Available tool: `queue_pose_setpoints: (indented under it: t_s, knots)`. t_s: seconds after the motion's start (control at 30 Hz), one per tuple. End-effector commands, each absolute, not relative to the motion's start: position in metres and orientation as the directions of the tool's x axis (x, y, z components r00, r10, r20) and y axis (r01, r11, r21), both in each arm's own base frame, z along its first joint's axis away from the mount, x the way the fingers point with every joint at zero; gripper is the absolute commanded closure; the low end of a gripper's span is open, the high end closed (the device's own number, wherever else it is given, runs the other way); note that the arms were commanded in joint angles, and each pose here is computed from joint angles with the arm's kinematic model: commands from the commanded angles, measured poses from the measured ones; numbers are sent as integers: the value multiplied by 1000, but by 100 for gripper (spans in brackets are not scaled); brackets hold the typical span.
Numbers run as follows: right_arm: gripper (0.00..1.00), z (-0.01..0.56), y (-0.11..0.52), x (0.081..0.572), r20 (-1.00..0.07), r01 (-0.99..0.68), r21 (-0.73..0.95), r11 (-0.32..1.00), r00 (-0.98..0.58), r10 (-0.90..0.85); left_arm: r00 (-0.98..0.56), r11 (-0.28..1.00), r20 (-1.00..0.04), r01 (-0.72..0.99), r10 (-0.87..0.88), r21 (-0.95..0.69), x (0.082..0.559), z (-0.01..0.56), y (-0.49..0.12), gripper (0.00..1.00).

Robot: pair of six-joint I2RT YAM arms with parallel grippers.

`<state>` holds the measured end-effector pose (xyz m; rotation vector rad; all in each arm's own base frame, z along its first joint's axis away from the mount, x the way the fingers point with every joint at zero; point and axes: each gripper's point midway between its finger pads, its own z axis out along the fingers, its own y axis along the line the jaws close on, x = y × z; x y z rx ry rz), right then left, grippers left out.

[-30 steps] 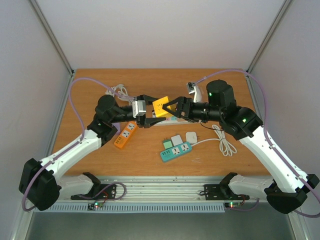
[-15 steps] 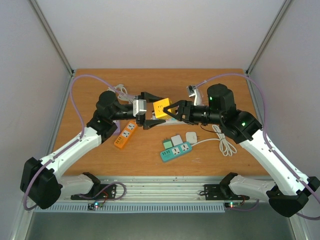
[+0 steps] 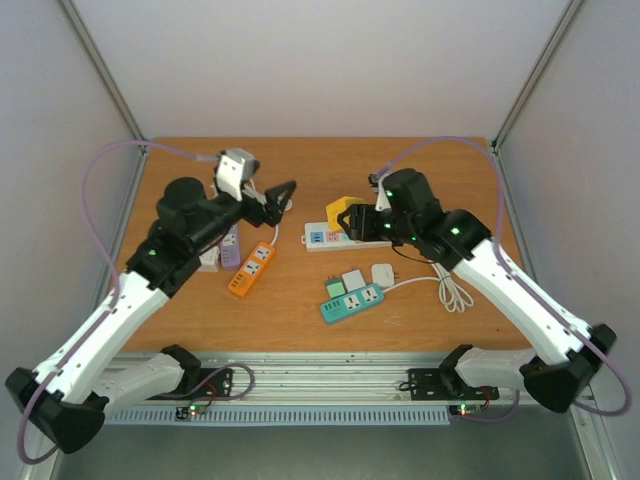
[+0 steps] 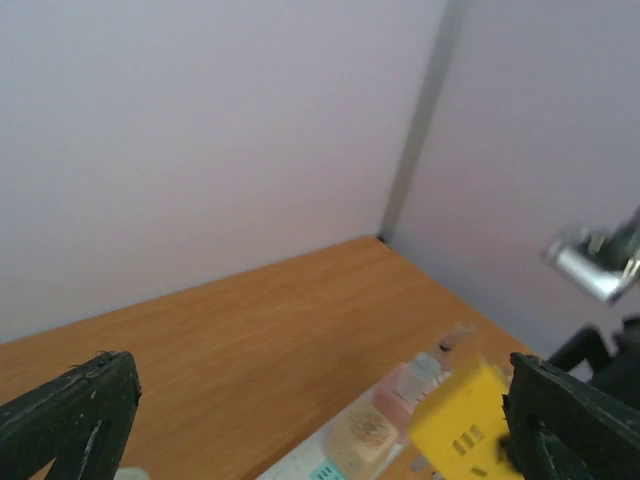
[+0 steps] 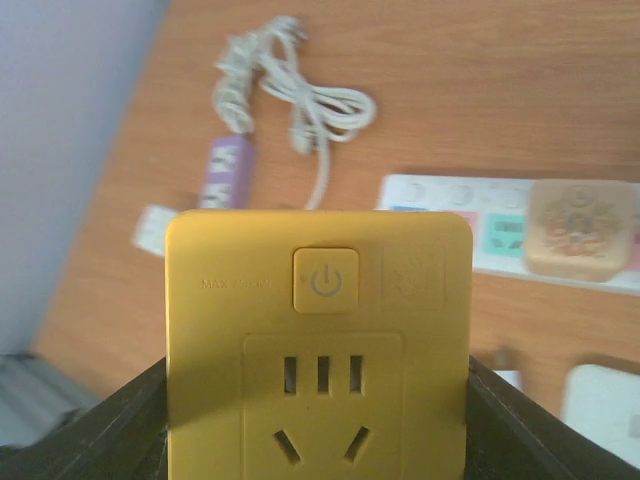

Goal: Insert the plug

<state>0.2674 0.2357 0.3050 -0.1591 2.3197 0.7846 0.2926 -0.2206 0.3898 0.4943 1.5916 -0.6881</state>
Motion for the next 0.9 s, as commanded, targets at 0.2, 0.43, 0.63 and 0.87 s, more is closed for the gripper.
queue_pose_setpoints:
  t_s: [0.2, 0.43, 0.63, 0.87]
  knots:
    - [51, 228, 249, 316, -635, -328, 133, 935, -752, -173, -322, 923, -941, 323, -101, -209, 284, 358, -143, 1]
    - [50, 183, 265, 344, -585, -302, 46, 952, -781, -219, -307, 916, -944, 331, -122, -226, 273, 371, -138, 1]
    - [50, 158, 276, 366, -562, -308, -19, 951, -784, -265, -280, 908, -946, 330, -166, -257, 266, 370, -133, 1]
    - [51, 136, 275, 377, -531, -269, -65, 961, -806, -262, -273, 901, -943, 334, -188, -276, 263, 372, -132, 1]
